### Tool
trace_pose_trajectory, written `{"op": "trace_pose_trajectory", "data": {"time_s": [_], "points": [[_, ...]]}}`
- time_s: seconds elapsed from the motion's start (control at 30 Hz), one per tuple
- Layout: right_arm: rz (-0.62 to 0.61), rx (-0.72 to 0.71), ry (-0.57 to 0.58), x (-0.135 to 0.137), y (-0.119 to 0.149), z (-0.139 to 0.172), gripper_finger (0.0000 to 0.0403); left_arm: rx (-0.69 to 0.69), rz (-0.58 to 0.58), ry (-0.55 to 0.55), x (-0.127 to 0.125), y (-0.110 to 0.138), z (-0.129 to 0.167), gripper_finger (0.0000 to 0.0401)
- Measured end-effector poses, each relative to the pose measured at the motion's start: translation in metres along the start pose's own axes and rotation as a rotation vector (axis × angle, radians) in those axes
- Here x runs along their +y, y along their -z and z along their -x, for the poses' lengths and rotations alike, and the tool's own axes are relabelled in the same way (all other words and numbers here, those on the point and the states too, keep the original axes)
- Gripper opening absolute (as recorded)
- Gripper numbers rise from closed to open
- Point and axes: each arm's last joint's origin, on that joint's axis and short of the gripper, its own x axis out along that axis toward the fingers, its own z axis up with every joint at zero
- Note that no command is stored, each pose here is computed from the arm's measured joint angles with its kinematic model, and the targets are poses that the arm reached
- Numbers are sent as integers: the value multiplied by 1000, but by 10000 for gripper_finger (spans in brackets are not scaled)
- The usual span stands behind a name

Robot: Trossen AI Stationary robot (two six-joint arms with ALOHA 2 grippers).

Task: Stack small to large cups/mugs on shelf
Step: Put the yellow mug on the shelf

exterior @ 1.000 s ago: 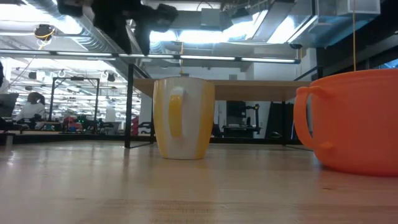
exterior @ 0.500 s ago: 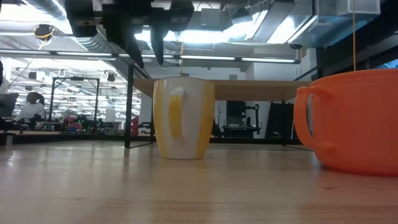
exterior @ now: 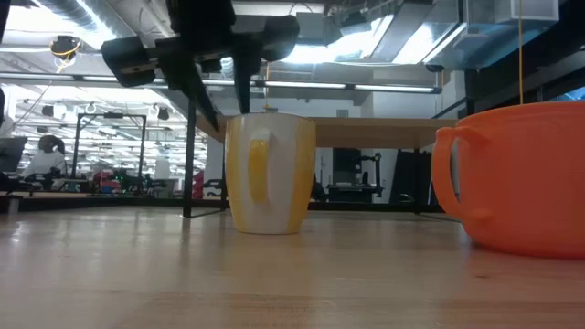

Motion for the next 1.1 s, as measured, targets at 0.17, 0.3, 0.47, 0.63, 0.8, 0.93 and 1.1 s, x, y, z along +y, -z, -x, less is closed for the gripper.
{"op": "trace_pose_trajectory", "data": {"time_s": [0.17,0.3,0.47,0.63,0.8,0.93,1.1], "points": [[-17,4,0,0,0,0,35,-3,1,-9,0,-1,0,125],[2,5,1,0,0,0,35,11,6,-16,1,-1,0,125],[33,23,3,0,2,0,35,11,6,-15,0,-1,0,124],[40,66,9,-1,7,0,35,12,7,-15,0,-1,0,124],[42,68,9,-1,7,0,35,11,8,-15,0,-1,0,124],[43,67,9,-1,7,0,35,11,9,-16,1,-1,0,124],[44,67,9,-1,7,0,35,10,9,-18,1,-1,0,124]]}}
